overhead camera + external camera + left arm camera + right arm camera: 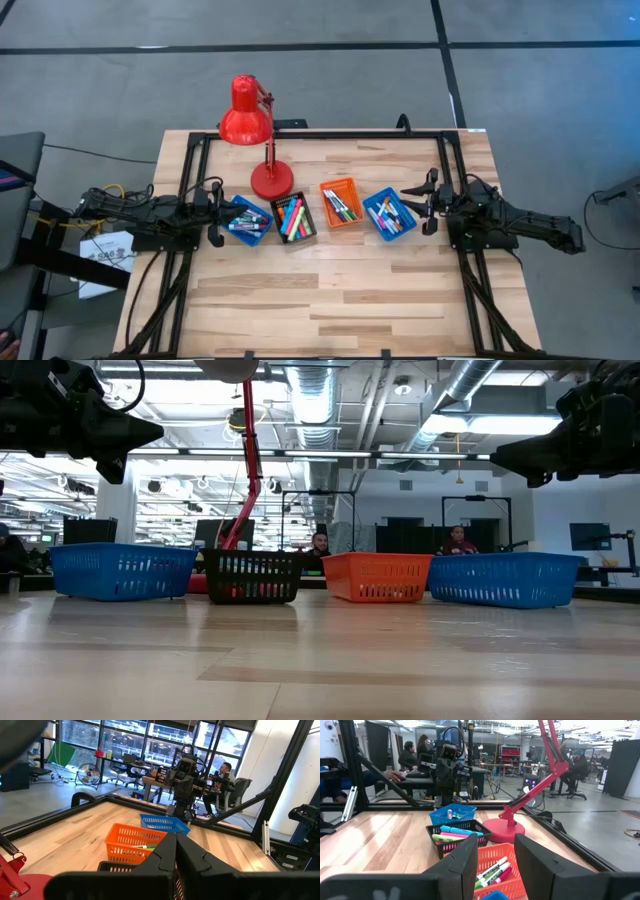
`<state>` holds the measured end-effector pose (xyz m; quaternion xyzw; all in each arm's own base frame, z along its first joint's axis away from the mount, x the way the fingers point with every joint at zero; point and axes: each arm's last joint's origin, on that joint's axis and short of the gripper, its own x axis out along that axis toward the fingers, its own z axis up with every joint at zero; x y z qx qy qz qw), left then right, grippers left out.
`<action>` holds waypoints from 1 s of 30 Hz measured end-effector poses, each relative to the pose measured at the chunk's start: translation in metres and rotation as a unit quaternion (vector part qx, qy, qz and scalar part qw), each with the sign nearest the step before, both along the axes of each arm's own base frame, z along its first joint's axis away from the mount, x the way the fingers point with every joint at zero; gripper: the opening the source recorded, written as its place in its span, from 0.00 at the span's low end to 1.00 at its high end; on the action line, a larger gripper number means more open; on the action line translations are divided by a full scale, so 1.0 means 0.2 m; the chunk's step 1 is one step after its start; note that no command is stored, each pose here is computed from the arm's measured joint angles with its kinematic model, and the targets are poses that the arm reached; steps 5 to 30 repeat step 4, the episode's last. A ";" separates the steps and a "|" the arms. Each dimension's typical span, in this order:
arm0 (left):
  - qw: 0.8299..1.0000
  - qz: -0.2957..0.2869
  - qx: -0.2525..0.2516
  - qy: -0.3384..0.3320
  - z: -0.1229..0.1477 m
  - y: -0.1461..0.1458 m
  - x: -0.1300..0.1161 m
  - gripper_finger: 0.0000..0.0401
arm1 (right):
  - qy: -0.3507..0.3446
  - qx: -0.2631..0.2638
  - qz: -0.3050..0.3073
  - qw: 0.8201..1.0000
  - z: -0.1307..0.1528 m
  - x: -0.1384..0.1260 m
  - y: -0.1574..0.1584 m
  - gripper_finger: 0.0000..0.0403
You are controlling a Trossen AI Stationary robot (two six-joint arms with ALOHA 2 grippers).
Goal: Pick & Place Markers
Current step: Return to Home Position
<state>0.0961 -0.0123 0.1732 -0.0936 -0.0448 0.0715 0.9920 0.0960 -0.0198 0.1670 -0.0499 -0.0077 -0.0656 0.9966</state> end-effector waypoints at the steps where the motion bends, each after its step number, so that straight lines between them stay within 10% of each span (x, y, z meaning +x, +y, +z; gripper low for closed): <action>1: 1.000 0.000 0.000 0.000 0.00 0.00 0.00 0.01 | 0.000 0.000 0.000 1.000 0.00 0.00 0.00 0.29; 30: 1.000 0.000 0.000 0.000 0.00 0.00 0.00 0.01 | 0.000 0.000 0.000 1.000 0.00 0.00 0.00 0.29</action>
